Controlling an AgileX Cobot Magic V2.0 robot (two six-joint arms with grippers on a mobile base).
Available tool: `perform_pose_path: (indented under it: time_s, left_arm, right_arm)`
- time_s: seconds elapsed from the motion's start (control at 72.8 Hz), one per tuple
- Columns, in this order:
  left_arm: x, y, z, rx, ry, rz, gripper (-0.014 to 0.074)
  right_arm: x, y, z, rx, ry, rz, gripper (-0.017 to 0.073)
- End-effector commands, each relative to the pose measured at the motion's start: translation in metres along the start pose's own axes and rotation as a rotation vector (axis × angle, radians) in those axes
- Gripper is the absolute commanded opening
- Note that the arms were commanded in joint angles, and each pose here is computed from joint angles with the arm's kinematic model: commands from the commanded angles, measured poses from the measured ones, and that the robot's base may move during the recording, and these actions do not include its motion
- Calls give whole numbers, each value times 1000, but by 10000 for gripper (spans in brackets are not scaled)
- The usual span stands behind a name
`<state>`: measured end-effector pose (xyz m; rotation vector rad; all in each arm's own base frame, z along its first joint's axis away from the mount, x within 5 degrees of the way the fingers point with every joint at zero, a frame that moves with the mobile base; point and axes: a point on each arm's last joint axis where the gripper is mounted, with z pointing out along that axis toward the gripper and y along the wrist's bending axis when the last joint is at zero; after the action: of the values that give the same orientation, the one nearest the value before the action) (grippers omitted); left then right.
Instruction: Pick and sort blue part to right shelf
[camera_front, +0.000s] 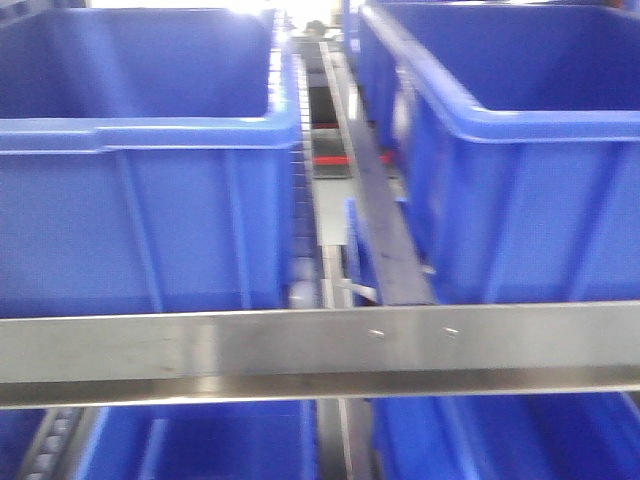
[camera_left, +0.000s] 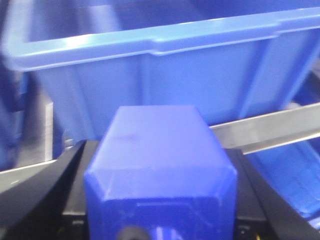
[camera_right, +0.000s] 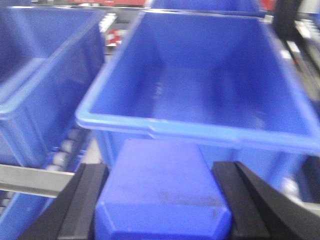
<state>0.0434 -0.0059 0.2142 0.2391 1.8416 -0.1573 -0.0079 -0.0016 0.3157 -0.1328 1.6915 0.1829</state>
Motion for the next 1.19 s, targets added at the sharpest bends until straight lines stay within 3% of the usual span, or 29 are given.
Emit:
perform_pose_path:
  time_s: [0.0,0.892,0.975,1.057,1.181]
  left_arm:
    - [-17,-1,-7,21,-138,-3,335]
    - [-19,-1,-7,24,-154,-3,335]
    - [-24,-2,-8,30,-213,6,335]
    - [-26,-1,-9,13,-236,49,335]
    - [-26,-1,-9,11,-236,54,335]
  right_arm:
    - [-16,1,-2,-3,-104,-6,215]
    - [-16,1,-2,-3,-104,-6,215]
    - [-16,1,-2,-3,-104,-6,215]
    - [-16,1,-2,-3,-104,-6,215]
    - [-16,1,-2,-3,-104,-6,215]
